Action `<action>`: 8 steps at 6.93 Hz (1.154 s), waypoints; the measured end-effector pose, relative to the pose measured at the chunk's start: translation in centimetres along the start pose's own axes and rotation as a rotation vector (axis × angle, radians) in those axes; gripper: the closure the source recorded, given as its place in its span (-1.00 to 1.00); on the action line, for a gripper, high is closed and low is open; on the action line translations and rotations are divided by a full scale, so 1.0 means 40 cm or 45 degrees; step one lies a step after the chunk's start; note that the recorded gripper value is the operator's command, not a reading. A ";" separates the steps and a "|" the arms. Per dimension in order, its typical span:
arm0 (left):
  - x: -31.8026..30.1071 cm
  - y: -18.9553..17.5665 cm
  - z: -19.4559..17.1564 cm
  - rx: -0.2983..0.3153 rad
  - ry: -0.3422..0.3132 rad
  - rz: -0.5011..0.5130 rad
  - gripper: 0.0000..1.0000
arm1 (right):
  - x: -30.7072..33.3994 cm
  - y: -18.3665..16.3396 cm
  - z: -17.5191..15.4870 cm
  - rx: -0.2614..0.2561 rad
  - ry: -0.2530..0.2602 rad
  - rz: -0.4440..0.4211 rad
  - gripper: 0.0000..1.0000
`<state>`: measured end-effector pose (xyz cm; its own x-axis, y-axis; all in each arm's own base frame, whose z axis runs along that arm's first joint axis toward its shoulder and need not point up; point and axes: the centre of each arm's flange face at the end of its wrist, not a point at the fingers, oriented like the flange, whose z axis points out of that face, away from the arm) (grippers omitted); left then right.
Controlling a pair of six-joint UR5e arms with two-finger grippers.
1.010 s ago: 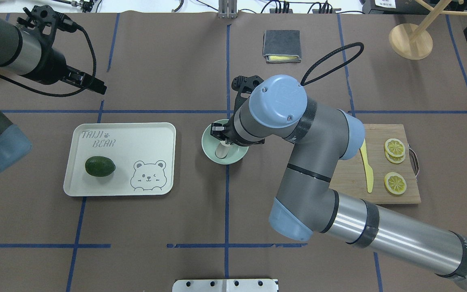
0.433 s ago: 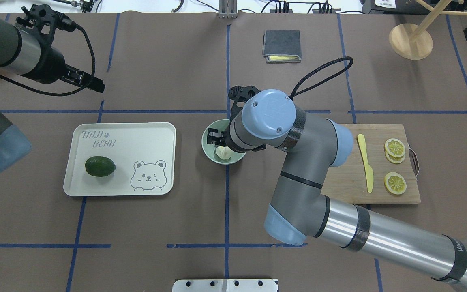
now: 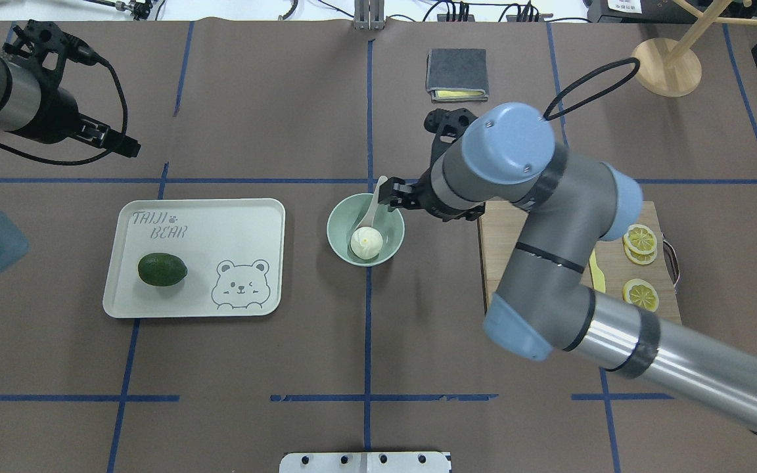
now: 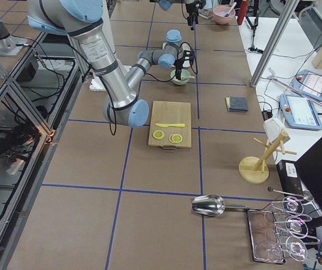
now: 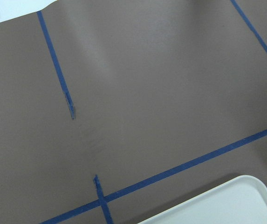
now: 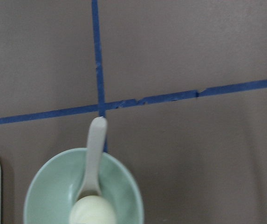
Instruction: Put spoon and bun in bowl
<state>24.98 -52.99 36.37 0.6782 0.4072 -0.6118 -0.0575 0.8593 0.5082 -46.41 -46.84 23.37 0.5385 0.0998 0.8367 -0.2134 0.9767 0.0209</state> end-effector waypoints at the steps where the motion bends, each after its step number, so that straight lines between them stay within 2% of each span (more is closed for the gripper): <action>1: -0.068 0.013 -0.004 -0.009 -0.021 0.028 -0.98 | 0.162 -0.078 -0.063 -0.027 0.024 -0.020 -1.00; 3: -0.297 0.040 -0.066 -0.053 -0.014 0.080 -0.98 | 0.555 -0.240 -0.208 -0.091 0.077 -0.114 -1.00; 5: -0.565 0.161 -0.140 -0.116 0.046 0.051 -0.98 | 0.933 -0.329 -0.376 -0.133 0.153 -0.208 -1.00; 7: -0.671 0.295 -0.152 -0.221 0.061 -0.082 -0.99 | 1.182 -0.333 -0.502 -0.200 0.234 -0.288 -1.00; 8: -0.684 0.353 -0.148 -0.262 0.082 -0.135 -0.99 | 1.255 -0.314 -0.527 -0.221 0.253 -0.298 -1.00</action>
<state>1.29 -50.14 56.70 0.6409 0.3247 -0.6956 -0.1411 0.9405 0.3091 0.51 -50.10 53.57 0.7081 -0.1123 0.6972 0.0670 0.9935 0.0920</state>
